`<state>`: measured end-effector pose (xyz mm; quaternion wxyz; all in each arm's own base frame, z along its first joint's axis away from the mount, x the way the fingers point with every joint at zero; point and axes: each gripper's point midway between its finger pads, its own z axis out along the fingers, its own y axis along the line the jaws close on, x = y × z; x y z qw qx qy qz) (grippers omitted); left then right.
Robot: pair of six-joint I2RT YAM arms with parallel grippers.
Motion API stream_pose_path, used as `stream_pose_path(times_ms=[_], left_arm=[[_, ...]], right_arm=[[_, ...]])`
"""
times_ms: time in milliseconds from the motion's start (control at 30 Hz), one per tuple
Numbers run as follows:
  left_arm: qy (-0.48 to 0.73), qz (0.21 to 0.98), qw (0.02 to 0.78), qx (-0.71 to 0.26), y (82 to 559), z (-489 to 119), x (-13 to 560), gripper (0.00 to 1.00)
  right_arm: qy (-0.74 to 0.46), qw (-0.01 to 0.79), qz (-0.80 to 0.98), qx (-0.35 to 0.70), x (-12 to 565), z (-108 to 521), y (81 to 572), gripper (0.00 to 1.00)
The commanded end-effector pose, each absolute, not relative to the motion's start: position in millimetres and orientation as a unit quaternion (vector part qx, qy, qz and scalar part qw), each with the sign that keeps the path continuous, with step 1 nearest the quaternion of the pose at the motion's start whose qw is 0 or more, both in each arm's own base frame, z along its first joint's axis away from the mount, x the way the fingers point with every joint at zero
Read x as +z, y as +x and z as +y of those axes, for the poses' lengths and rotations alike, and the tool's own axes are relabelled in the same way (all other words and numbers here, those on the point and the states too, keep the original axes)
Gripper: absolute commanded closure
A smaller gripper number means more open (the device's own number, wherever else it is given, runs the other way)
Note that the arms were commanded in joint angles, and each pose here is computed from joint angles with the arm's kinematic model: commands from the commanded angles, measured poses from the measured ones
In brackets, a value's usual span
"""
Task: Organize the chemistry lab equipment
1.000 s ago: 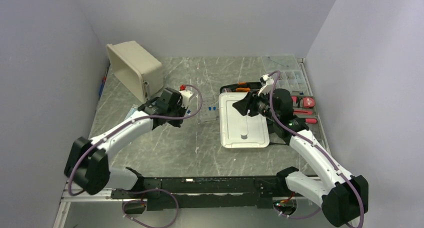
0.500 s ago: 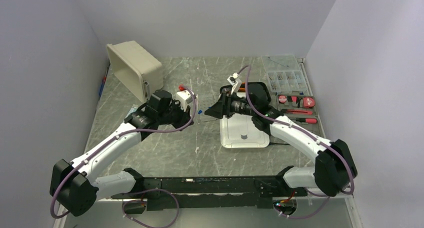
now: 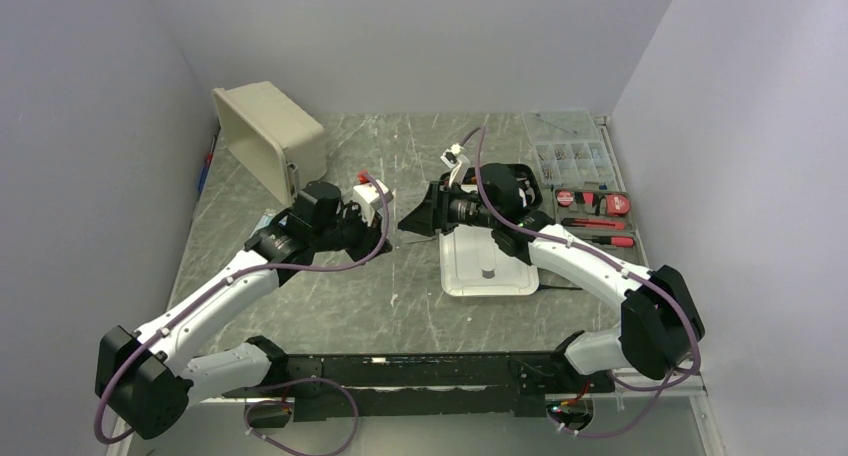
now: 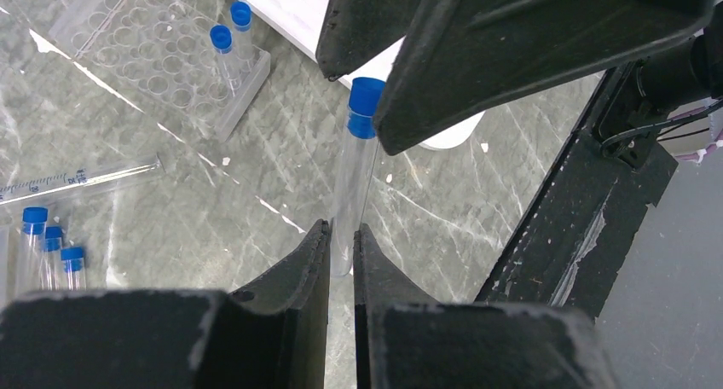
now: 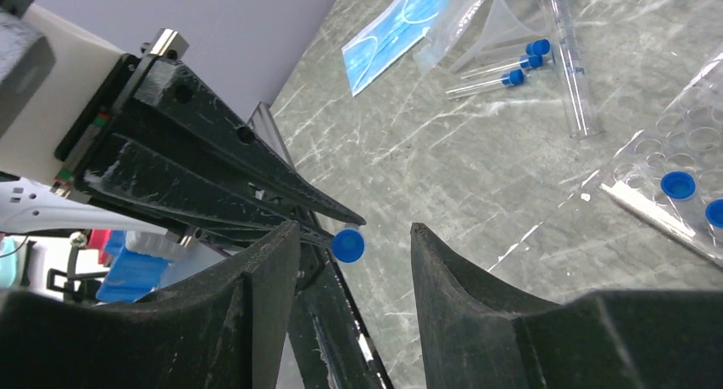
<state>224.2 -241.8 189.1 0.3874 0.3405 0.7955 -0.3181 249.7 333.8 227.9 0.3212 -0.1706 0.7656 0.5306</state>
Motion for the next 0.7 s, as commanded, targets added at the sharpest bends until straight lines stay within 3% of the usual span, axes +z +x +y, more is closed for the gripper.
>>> stream_pose_path(times_ms=[0,267,667], left_arm=[[0.345,0.777,0.406,-0.334,222.7,-247.6,203.2,0.94],[0.344,0.779,0.406,-0.332,223.0,-247.5,202.2,0.94],[0.343,0.78,0.405,-0.332,223.1,-247.6,201.4,0.94]], right_arm=[[-0.185,0.35,0.755,0.522,245.0,340.5,257.2,0.48],[-0.188,0.347,0.758,0.519,240.2,344.3,255.8,0.64],[-0.194,0.341,0.762,0.515,234.4,346.6,254.5,0.77]])
